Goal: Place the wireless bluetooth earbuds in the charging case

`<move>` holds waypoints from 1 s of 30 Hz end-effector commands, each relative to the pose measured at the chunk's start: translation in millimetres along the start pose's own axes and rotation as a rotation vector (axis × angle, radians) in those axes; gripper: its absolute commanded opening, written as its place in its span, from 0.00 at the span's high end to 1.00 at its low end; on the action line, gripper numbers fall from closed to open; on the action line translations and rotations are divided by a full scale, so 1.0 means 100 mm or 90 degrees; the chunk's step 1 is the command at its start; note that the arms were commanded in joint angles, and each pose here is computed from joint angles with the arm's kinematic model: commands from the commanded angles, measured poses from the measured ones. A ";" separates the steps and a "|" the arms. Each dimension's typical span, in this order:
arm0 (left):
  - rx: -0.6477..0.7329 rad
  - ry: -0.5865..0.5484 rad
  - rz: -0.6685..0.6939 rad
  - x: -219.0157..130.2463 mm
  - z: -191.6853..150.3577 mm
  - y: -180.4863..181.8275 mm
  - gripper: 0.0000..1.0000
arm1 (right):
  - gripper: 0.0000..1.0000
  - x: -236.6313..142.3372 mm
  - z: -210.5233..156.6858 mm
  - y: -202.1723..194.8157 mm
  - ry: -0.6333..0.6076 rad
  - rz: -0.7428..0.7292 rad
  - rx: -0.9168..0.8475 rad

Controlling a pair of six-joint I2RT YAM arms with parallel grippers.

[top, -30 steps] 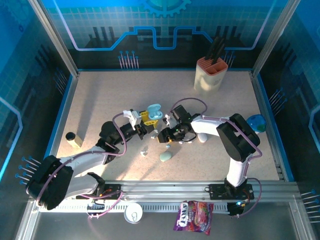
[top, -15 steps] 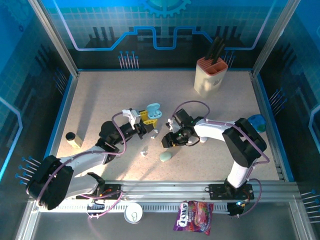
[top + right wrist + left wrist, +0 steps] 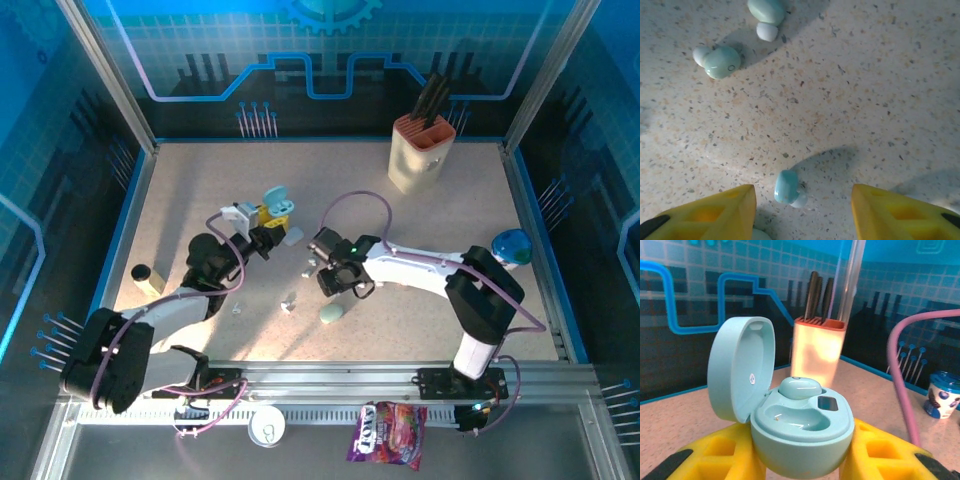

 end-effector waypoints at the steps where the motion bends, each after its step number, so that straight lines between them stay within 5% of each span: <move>1: 0.010 -0.042 0.029 0.03 0.18 0.14 0.73 | 0.47 0.05 -0.09 -0.12 0.003 -0.159 -0.011; 10: 0.011 -0.045 0.042 -0.02 0.21 0.23 0.73 | 0.51 0.11 -0.17 0.19 -0.003 -0.252 -0.097; 30: 0.019 -0.038 0.032 -0.02 0.21 0.21 0.73 | 0.73 0.34 -0.23 0.24 0.033 -0.260 -0.113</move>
Point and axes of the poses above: each hand's point on the last joint's axis, 136 mm out from that joint toward the fingers, its own x axis out along the fingers, its own y axis along the line the jaws close on, z = x × y, the point moved 5 cm from there along -x, back along the fingers, and after that the axes turned 11 degrees about x, right-handed, at the moved point
